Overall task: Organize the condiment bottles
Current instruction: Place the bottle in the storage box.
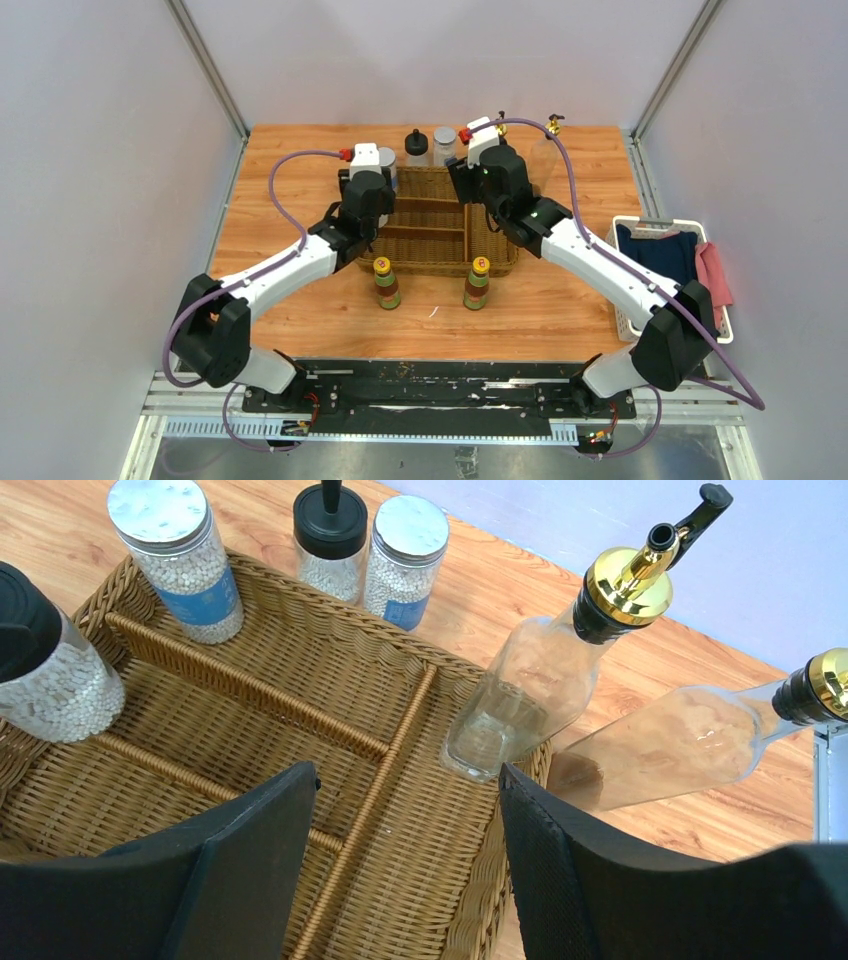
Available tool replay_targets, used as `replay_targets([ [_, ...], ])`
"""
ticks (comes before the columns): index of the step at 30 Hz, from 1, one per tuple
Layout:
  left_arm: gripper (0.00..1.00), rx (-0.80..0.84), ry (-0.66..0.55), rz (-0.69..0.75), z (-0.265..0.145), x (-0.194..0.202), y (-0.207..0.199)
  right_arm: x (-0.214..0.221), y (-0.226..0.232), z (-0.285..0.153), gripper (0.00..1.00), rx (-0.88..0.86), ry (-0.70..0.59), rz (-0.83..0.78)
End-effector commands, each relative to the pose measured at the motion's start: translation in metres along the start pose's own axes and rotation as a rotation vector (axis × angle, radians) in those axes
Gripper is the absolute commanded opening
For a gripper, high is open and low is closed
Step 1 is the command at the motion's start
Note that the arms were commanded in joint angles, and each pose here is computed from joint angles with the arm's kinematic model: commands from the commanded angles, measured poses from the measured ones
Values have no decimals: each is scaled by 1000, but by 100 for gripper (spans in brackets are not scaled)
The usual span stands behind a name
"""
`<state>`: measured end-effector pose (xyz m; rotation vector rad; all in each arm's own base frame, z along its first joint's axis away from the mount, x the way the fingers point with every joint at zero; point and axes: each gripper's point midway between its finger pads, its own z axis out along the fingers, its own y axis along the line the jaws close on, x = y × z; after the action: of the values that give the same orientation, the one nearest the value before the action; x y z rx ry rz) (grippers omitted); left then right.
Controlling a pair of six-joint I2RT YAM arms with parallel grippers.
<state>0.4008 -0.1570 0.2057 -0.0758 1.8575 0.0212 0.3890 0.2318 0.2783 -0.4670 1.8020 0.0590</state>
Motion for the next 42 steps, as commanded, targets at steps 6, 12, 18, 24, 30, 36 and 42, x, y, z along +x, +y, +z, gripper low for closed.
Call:
replay_targets([
  [6,0,-5,-80,-56,14,-16,-14,0,5,7,71,12,-9,-8],
  [12,0,-14,-84,-48,19,-14,-15,0,6,11,71,15,-6,-17],
  [18,0,-24,-88,-44,23,-12,-15,0,7,14,71,14,-2,-27],
  [24,0,-35,-96,-35,26,-13,-14,1,8,18,71,15,4,-35],
  [30,0,-41,-102,-42,29,-9,-11,3,10,23,71,12,12,-43],
  [36,0,-48,-116,-51,29,-14,-8,2,12,27,71,9,13,-46],
  [42,0,-55,-112,-52,31,-9,-5,6,14,31,71,6,23,-50],
])
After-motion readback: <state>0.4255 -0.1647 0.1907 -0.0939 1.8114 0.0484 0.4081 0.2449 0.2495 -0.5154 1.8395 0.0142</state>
